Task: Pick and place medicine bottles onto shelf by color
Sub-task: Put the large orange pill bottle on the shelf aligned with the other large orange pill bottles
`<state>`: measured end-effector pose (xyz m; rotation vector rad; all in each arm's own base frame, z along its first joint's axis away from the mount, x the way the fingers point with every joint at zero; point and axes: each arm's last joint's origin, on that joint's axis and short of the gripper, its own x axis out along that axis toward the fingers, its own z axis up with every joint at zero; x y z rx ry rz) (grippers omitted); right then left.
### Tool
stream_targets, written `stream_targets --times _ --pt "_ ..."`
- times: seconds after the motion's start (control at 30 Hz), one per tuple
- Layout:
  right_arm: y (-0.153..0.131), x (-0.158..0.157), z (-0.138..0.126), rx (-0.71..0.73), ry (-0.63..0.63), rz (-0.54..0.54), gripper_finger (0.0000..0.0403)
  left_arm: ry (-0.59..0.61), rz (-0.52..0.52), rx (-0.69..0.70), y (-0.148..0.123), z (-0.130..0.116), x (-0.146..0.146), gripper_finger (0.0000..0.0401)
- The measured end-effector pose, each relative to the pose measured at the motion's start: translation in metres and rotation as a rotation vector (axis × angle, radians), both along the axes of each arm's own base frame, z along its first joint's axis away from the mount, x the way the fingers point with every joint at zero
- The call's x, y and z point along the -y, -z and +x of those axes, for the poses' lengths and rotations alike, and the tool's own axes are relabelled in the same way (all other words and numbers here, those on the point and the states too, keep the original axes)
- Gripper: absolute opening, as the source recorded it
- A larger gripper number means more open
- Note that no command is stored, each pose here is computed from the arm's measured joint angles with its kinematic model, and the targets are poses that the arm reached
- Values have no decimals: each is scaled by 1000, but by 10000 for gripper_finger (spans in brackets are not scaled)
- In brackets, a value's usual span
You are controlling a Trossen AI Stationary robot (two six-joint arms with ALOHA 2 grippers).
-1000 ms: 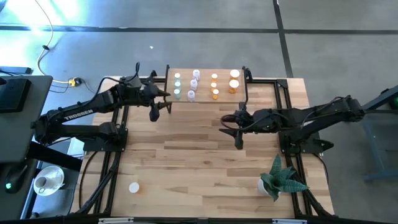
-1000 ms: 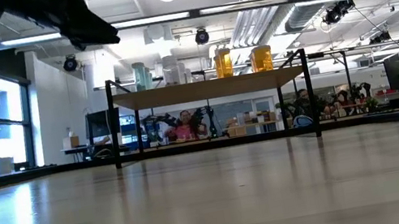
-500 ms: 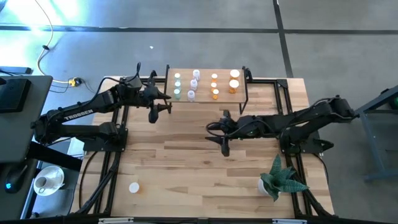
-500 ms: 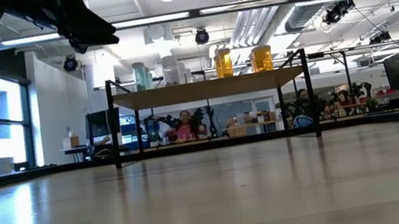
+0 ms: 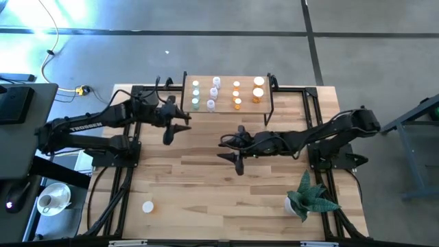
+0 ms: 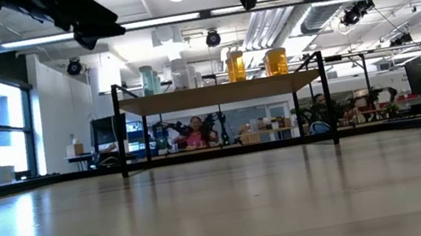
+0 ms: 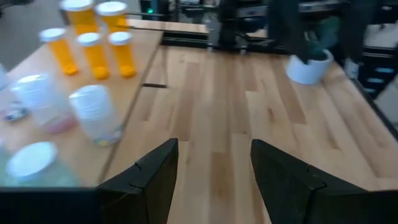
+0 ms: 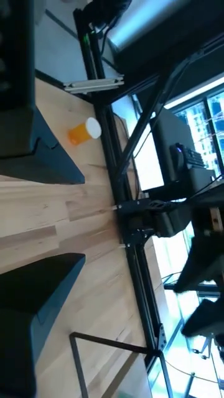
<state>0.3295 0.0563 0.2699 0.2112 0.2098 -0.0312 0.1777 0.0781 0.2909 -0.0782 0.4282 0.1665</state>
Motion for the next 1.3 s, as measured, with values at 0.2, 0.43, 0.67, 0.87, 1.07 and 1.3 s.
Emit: stream_targets --times 0.2,0.43,0.67,0.87,1.07,1.3 --pt "2 -3 0 -10 -16 -36 209 75 8 -4 1 6 12 193" --pt "3 -13 -2 -16 -49 -54 233 99 0 -15 3 12 21 201" --pt "5 -25 -5 -44 -83 -41 234 -40 101 -30 1 15 24 241" --pt "5 -35 -8 -47 -100 16 234 -74 84 8 -27 14 28 262" --pt "5 -42 -10 -46 -125 4 234 -59 47 5 -62 6 36 262" --pt "5 -44 -11 -47 -132 6 234 -25 -41 -13 -107 -14 53 260"
